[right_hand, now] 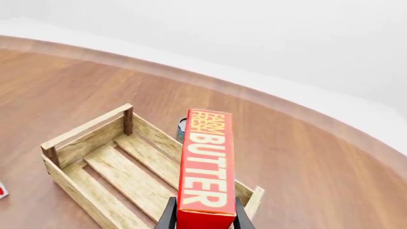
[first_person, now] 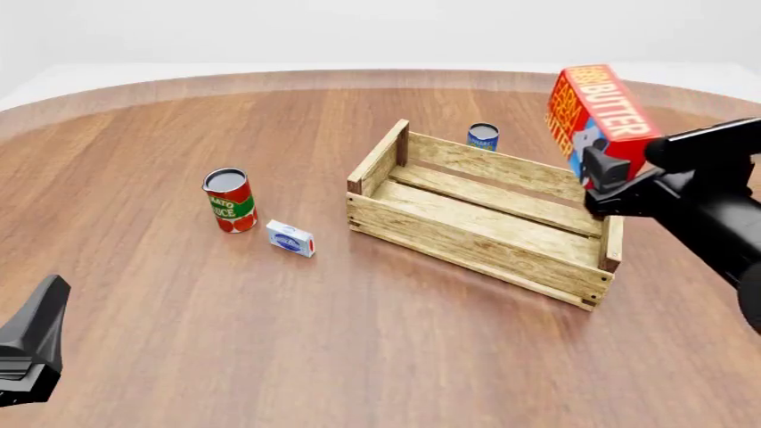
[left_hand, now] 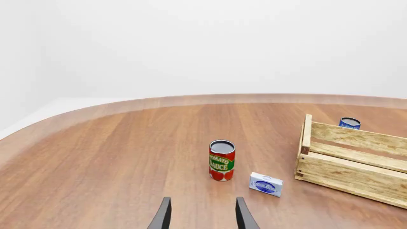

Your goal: Pick up the butter and put it in the tray.

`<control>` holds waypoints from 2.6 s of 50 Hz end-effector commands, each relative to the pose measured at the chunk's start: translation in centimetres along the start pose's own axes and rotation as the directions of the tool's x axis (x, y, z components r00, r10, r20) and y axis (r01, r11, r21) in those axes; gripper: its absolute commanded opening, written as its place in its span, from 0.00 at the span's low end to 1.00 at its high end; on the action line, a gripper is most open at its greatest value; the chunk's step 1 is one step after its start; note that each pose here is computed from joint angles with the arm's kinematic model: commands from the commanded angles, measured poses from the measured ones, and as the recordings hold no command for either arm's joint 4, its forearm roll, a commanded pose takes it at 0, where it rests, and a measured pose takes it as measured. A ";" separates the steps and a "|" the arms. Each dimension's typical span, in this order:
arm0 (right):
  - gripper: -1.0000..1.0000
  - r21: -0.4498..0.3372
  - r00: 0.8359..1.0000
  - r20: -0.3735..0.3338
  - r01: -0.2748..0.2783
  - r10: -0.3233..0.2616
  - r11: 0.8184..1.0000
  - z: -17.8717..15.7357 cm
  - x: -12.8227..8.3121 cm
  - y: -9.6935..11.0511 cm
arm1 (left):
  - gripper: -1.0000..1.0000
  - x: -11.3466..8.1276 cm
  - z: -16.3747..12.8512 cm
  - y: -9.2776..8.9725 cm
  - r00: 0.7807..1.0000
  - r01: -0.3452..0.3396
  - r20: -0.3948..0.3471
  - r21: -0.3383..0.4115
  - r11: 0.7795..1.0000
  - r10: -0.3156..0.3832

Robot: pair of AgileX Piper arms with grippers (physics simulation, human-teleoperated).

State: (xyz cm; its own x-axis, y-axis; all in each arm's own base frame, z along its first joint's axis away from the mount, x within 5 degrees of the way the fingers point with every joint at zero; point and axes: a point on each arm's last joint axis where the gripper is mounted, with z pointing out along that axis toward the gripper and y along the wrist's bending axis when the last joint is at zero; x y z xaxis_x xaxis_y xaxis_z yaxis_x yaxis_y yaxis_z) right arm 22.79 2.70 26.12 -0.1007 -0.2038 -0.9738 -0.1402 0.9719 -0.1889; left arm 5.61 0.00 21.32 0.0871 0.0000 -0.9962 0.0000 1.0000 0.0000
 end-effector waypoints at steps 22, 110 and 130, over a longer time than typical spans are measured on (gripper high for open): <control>0.00 -0.046 1.000 0.016 -0.014 0.015 0.999 2.3 0.0 1.3 | 1.00 0.0 0.0 0.0 1.000 0.000 0.000 0.000 1.000 0.000; 0.00 -0.148 0.997 -0.055 -0.057 0.049 0.987 8.5 3.2 5.2 | 1.00 0.0 0.0 0.0 1.000 0.000 0.000 0.000 1.000 0.000; 0.00 -0.159 0.996 -0.068 -0.064 0.054 0.985 9.3 3.7 5.7 | 1.00 0.0 0.0 0.0 1.000 0.000 0.000 0.000 1.000 0.000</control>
State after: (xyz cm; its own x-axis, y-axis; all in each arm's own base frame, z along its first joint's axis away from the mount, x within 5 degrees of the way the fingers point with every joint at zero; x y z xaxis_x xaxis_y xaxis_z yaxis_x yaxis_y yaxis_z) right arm 30.26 8.31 19.76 -0.1936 -0.1863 -0.9632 -0.2926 0.9481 -0.1246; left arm 5.61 0.00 21.32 0.0871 0.0000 -0.9962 0.0000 1.0000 0.0000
